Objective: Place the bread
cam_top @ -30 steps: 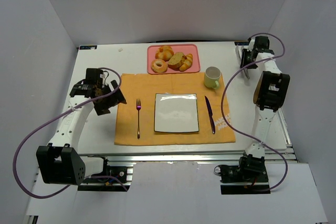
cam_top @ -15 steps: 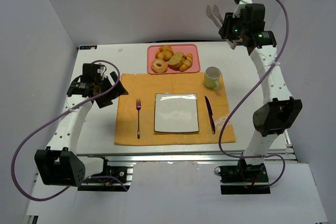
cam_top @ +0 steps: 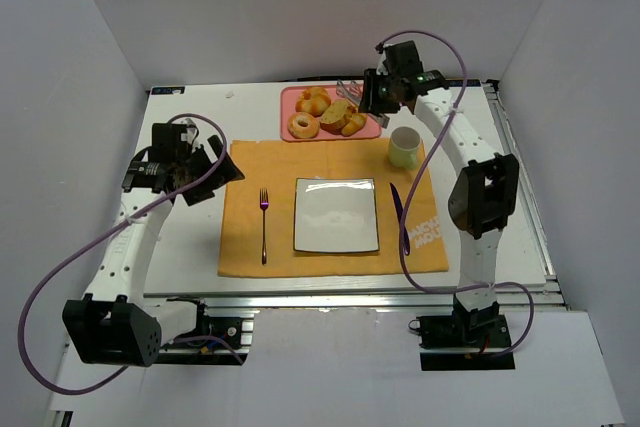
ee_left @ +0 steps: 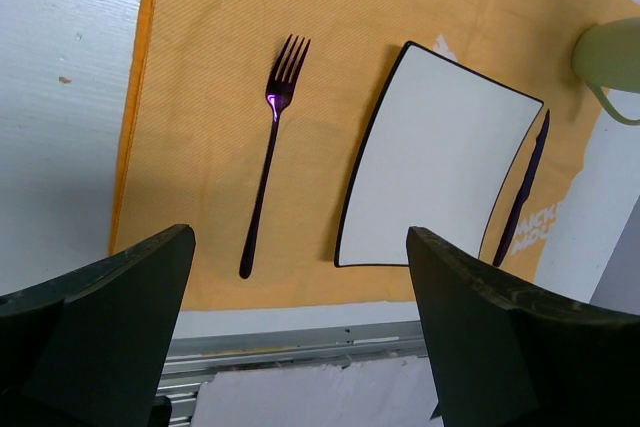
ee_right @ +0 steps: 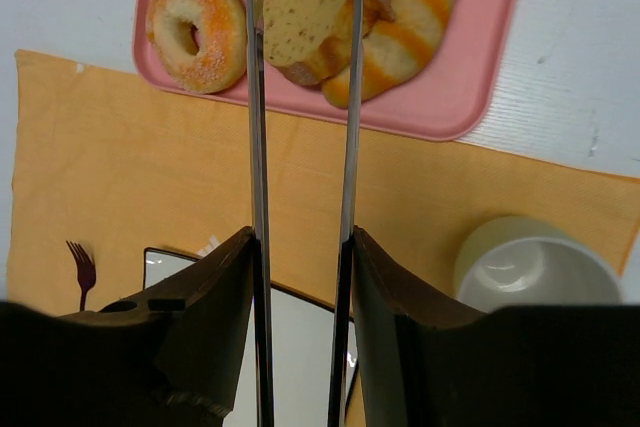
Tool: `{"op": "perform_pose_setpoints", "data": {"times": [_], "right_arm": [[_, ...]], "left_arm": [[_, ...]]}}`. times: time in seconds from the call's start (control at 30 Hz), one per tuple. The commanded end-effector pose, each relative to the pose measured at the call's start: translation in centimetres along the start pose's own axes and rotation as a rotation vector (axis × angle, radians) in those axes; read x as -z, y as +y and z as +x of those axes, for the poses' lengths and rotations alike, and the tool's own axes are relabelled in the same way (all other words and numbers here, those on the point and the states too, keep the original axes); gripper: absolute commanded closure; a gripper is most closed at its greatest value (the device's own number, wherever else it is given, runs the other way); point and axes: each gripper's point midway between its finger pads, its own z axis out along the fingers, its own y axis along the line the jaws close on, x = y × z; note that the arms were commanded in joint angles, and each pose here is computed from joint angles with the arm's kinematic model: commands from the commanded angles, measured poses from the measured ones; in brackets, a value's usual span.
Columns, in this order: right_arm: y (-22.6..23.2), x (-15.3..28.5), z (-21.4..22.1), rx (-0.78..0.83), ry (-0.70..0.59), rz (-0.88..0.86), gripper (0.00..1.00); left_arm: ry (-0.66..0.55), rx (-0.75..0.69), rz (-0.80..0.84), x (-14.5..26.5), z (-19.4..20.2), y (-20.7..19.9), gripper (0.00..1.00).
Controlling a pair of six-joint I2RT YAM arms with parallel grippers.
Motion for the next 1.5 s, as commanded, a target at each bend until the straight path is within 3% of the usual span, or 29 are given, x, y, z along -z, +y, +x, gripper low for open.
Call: {"op": "perform_pose_setpoints", "data": {"times": [0.0, 0.33, 0.87, 1.2, 1.47], "right_arm": [[1.3, 0.7, -3.1, -0.035, -0.097, -0.001, 0.53], [-0.8, -2.6, -0.8, -0.023, -0.041, 0.089, 0.52], [-1.3, -5.5, 3.5, -0.029, 0.083, 0.062, 0.5], [1.2, -3.9, 2.6, -0.077, 0.079, -0.037, 0.87], [2.8, 0.7, -2.8, -0.086, -0.065, -0.049, 1.0]], "left_arm": [[-0.013, -0.024, 0.031, 1.3, 0.2, -0.6, 0.02], [0.0, -0.031, 0.001, 1.5, 0.9, 0.2, 0.02], [0.014, -0.035, -0.024, 1.1, 1.4, 0.9, 0.02], [0.013, -0.038, -0.025, 1.1, 1.5, 1.0, 0.02], [-0.007, -0.04, -0.011, 1.6, 1.0, 0.6, 0.02]]}}
